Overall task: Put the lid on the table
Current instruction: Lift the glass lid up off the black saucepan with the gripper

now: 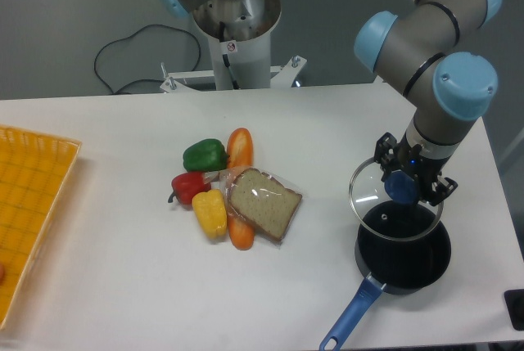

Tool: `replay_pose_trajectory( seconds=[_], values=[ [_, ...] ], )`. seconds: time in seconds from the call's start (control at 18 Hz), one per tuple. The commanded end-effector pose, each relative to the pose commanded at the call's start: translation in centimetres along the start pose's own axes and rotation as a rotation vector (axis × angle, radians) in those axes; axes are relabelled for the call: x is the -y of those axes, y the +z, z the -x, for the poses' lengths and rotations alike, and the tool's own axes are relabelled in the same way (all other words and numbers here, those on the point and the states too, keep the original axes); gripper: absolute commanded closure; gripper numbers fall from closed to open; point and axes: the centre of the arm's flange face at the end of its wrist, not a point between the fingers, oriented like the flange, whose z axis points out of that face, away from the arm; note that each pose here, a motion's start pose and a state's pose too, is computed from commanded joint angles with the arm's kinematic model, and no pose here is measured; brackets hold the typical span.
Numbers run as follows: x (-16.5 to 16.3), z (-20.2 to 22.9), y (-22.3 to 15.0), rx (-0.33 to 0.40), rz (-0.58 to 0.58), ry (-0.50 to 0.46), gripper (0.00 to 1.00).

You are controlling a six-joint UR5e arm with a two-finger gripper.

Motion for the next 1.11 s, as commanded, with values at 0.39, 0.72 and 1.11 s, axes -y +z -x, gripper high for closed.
replay_pose_trajectory(
  seconds=[0.39, 0.72, 1.11],
  values=[
    [-0.5, -0.5, -0.2, 0.006, -0.004, 0.010, 0.43],
    [-3.0, -2.0, -0.2, 0.021, -0.007, 0.047, 0.44],
    [-5.3, -3.8, 1.2, 0.015, -0.007, 0.079, 0.43]
  ],
)
